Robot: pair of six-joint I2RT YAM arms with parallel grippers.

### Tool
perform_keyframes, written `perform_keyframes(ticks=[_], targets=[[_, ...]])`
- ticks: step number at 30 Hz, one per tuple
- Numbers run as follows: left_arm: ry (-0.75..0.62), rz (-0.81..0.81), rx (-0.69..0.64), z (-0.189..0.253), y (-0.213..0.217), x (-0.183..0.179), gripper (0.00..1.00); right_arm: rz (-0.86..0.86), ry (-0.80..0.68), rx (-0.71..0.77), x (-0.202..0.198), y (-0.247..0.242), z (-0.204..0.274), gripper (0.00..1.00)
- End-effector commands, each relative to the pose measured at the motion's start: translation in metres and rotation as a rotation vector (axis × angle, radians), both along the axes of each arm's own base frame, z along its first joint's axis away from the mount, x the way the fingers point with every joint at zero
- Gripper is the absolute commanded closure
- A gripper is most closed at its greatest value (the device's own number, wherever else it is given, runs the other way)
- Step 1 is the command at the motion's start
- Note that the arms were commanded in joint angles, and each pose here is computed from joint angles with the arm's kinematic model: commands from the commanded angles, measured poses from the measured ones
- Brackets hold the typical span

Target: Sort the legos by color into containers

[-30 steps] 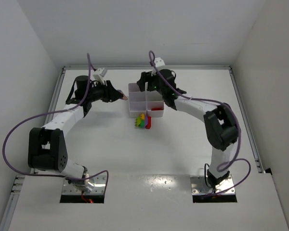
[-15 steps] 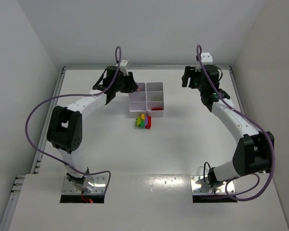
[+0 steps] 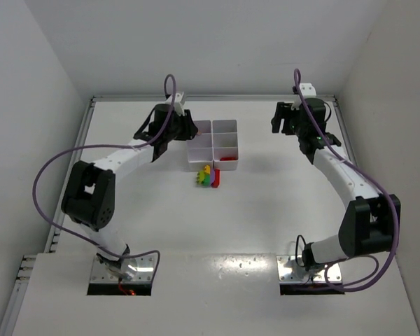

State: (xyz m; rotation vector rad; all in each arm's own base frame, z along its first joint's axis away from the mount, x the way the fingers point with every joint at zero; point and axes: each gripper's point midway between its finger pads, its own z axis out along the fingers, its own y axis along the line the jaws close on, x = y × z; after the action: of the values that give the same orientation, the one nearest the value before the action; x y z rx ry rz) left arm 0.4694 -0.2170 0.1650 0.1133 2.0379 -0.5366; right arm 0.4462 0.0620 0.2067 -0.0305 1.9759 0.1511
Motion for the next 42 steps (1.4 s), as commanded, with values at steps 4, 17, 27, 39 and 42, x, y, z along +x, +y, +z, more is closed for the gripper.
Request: perform_keyframes(ticks=[4,17,27,39,42], targets=[[-0.081,0.000,-0.078,0.044,-0.004,-0.022,1.00,0.036,-0.034,0.038,0.000,0.007,0.009,0.28],[-0.016,-0.007,-0.053,0.016,-0.014,-0.029,1.00,0.049,-0.013,0.051,0.004,0.011,0.001,0.28],[0.060,0.013,-0.009,-0.019,-0.016,-0.017,0.86,0.058,-0.003,0.054,0.002,0.013,-0.001,0.28],[0.031,-0.091,-0.037,-0.010,-0.028,-0.028,0.29,0.111,0.025,0.055,0.001,0.021,-0.008,0.28],[0.010,-0.152,-0.043,0.001,-0.031,-0.041,0.26,0.120,0.035,0.058,0.001,0.023,-0.012,0.28]])
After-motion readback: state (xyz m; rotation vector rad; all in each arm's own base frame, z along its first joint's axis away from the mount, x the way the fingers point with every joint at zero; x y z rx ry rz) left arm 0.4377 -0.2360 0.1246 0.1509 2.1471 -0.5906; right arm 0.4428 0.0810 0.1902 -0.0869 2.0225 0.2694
